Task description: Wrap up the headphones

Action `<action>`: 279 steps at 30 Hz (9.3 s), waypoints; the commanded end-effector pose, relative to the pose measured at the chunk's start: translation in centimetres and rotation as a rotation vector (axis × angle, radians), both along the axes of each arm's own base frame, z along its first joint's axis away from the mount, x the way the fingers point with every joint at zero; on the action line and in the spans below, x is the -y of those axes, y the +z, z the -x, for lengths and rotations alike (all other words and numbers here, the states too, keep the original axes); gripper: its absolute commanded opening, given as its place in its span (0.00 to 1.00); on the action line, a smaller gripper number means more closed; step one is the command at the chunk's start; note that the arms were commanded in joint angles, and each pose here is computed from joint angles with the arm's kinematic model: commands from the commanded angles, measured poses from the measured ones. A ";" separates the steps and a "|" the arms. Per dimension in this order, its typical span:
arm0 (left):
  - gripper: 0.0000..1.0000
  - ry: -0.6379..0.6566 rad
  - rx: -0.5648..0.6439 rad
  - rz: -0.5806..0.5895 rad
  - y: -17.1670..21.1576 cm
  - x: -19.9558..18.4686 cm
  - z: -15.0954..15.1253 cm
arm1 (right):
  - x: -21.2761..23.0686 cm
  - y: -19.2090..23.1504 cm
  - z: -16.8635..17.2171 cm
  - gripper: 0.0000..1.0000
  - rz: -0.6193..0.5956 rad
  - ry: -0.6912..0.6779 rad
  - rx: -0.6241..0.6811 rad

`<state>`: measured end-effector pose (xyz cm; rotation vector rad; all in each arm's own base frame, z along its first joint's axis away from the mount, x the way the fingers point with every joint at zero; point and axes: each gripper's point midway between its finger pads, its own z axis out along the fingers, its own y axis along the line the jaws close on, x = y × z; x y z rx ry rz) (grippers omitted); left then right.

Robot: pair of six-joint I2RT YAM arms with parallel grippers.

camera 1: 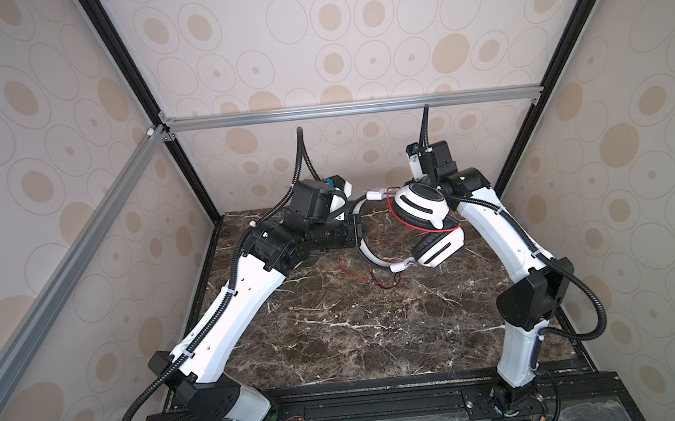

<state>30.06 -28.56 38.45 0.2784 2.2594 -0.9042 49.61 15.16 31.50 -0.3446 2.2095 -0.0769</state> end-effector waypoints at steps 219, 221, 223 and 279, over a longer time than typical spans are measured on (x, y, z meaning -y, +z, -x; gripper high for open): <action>0.00 0.491 0.149 0.263 11.0 -16.6 -5.2 | -21.7 -15.3 10.3 0.66 -0.763 0.701 -0.158; 0.00 0.489 0.146 0.260 10.9 -16.6 -5.3 | -22.4 -15.9 9.9 0.66 -0.767 0.705 -0.172; 0.00 0.489 0.145 0.261 10.8 -16.6 -5.4 | -23.3 -16.1 9.6 0.66 -0.777 0.713 -0.172; 0.00 0.903 -0.142 -0.355 -7.5 -22.6 -15.2 | -4.1 -10.3 24.6 0.00 0.095 0.392 0.029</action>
